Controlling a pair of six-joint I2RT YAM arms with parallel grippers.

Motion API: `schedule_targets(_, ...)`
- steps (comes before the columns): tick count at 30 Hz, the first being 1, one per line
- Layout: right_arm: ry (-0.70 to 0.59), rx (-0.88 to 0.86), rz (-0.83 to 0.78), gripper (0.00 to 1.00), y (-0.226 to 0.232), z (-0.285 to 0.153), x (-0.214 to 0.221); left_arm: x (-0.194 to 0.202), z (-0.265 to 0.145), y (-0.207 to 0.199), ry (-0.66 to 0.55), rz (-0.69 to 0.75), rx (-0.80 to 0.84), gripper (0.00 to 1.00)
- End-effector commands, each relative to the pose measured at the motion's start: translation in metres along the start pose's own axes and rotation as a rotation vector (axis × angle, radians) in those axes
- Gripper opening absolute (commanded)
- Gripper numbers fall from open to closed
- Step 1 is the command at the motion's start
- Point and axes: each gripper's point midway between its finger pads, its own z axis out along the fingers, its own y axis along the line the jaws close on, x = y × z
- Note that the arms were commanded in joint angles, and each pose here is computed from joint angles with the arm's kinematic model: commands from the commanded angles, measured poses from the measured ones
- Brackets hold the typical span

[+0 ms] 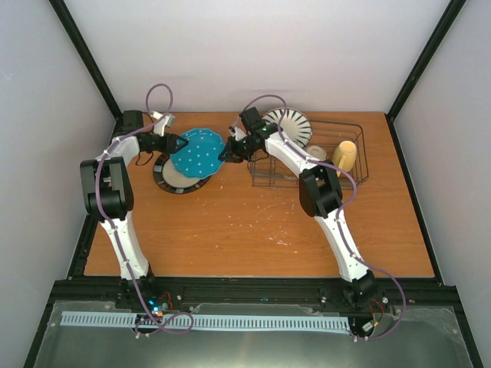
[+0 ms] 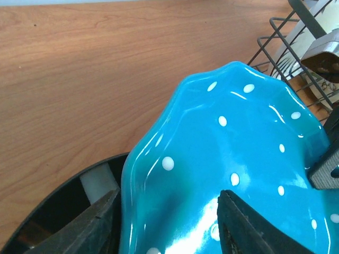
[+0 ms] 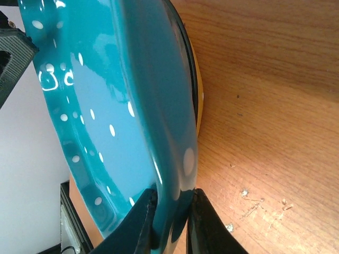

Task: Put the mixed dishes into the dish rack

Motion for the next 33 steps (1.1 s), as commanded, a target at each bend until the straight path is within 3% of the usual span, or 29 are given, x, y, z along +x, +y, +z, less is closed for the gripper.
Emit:
schedule_targets(1,-0.149,-0.471,-0.553,0.03,0.206,-0.081,0.002,0.037,0.024,-0.061,0.102,-0.127,0.277,0.50)
schedule_targets(6,-0.172,-0.479,-0.569,0.03,0.213,-0.094,-0.001,0.038,0.004,-0.041,0.069,-0.185,0.295,0.52)
schedule_targets(10,-0.192,-0.496,-0.578,0.03,0.221,-0.103,-0.004,0.038,-0.003,-0.042,0.068,-0.218,0.342,0.48)
schedule_targets(12,-0.198,-0.501,-0.583,0.03,0.224,-0.107,-0.005,0.038,-0.006,-0.047,0.059,-0.238,0.393,0.38)
schedule_targets(15,-0.199,-0.500,-0.588,0.03,0.225,-0.108,-0.005,0.030,-0.010,-0.061,0.025,-0.278,0.506,0.07)
schedule_targets(16,-0.198,-0.502,-0.591,0.03,0.225,-0.109,-0.005,0.025,-0.015,-0.069,0.001,-0.296,0.563,0.01)
schedule_targets(19,-0.213,-0.493,-0.594,0.03,0.226,-0.112,-0.007,0.012,-0.022,-0.086,-0.024,-0.293,0.637,0.01)
schedule_targets(22,-0.243,-0.477,-0.591,0.03,0.226,-0.119,-0.015,-0.003,-0.024,-0.108,-0.006,-0.201,0.606,0.01)
schedule_targets(23,-0.254,-0.469,-0.586,0.09,0.226,-0.122,-0.018,-0.008,-0.022,-0.114,0.008,-0.161,0.568,0.01)
schedule_targets(26,-0.293,-0.421,-0.587,0.42,0.222,-0.135,-0.026,-0.039,-0.028,-0.130,-0.031,0.000,0.434,0.01)
schedule_targets(27,-0.322,-0.389,-0.597,0.47,0.221,-0.144,-0.031,-0.054,-0.034,-0.135,-0.067,0.048,0.393,0.01)
schedule_targets(33,-0.524,-0.125,-0.633,0.51,0.207,-0.220,-0.050,-0.134,-0.077,-0.181,-0.334,0.442,0.182,0.01)
